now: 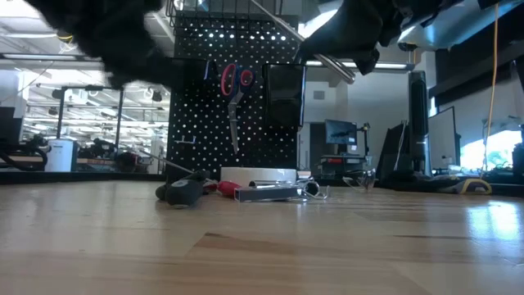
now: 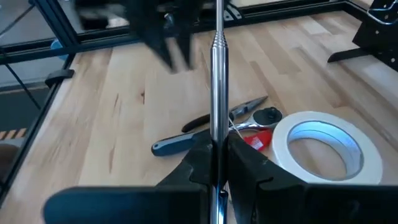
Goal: Hang tools onto peg board
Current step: Put the silver magnetic telescoping into the right black bin on the peg board
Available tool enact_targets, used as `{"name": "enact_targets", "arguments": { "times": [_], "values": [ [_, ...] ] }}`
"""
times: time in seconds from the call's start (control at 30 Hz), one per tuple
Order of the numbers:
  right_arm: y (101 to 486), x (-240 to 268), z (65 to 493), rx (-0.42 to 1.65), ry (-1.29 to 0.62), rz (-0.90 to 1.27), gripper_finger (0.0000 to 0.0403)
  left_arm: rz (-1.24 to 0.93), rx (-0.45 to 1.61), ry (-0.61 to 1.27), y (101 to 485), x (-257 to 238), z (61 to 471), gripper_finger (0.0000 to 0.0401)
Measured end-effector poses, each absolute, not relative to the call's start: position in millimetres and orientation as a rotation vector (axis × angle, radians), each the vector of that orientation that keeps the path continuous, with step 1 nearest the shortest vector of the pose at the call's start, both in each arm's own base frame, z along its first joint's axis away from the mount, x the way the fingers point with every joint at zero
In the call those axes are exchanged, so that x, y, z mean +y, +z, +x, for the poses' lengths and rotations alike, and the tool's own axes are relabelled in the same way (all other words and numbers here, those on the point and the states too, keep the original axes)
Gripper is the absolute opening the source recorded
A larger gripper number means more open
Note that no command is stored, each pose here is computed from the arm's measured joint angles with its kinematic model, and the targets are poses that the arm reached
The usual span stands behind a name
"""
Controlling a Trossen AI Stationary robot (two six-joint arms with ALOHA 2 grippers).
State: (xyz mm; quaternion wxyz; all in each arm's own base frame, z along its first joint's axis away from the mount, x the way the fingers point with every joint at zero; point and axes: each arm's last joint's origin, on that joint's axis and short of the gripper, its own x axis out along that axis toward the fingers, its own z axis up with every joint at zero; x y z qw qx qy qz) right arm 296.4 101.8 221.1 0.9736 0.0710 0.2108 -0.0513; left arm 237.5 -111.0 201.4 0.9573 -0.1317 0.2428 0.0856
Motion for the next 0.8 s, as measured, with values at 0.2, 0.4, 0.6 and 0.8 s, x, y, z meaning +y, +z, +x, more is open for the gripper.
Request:
{"name": "enact_targets", "arguments": {
  "times": [0.2,0.4,0.6,0.8],
  "values": [
    [221,102,296,0.433,-0.093,0.089,0.0029,-0.157,0.227,0.023,240,-101,245,0.0032],
    [222,99,298,0.422,-0.088,0.035,0.0027,-0.028,-0.015,0.092,283,-90,228,0.0015],
    [224,85,301,0.233,-0.053,0.043,0.0028,0.060,-0.160,0.139,293,-76,230,0.0009],
    [212,50,299,0.153,-0.055,0.032,0.0028,0.019,-0.234,0.164,289,-44,236,0.0007]
  ]
}}
